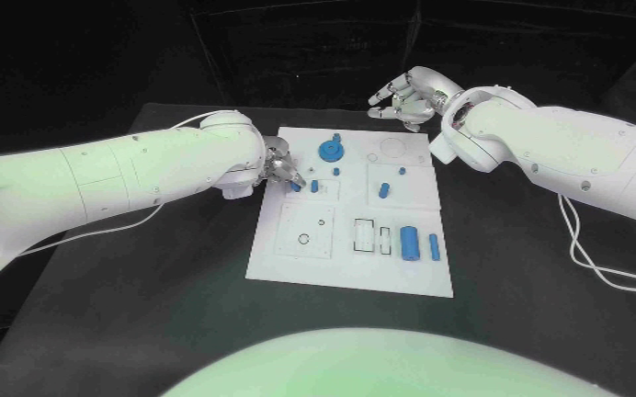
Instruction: Assemble the parts on the task board
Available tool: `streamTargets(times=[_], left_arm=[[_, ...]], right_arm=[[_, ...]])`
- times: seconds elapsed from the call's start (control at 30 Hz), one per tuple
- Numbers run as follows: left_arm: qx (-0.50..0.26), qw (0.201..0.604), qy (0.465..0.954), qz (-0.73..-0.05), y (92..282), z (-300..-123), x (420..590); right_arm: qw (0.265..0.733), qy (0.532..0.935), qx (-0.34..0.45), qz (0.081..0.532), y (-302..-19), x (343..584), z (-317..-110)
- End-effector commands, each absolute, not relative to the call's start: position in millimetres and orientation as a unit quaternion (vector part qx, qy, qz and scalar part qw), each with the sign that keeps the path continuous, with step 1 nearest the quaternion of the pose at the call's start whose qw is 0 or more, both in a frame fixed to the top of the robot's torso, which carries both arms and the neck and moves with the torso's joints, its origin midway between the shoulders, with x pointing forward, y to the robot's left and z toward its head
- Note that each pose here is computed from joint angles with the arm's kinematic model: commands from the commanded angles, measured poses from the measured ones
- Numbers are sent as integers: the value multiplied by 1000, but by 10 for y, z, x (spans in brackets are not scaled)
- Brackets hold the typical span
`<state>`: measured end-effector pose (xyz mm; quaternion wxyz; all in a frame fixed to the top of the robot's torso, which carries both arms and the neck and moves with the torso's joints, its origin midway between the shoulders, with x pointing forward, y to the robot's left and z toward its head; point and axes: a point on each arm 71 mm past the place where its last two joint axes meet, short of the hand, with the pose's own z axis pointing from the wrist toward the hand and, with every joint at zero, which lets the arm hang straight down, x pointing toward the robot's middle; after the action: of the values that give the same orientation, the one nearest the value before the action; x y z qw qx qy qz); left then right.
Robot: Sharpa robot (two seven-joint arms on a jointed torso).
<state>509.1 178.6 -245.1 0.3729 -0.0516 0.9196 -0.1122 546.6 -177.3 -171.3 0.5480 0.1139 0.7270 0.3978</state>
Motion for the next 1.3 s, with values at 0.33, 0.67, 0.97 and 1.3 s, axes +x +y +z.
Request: streamTargets(times=[0.33, 0.67, 0.97, 1.3], left_arm=[[-47, 373, 919, -115, 1758, -2439, 5069], [-47, 373, 920, -115, 1759, -2438, 5059], [-49, 372, 920, -109, 1793, -2442, 5072], [-51, 376, 918, -112, 1796, -2436, 5075]], right_arm=[[547, 725, 110, 403, -1753, 5467, -1697], [545, 726, 109, 404, -1742, 5467, -1700], [545, 726, 109, 404, -1744, 5468, -1700], [545, 726, 109, 404, -1741, 5469, -1701]])
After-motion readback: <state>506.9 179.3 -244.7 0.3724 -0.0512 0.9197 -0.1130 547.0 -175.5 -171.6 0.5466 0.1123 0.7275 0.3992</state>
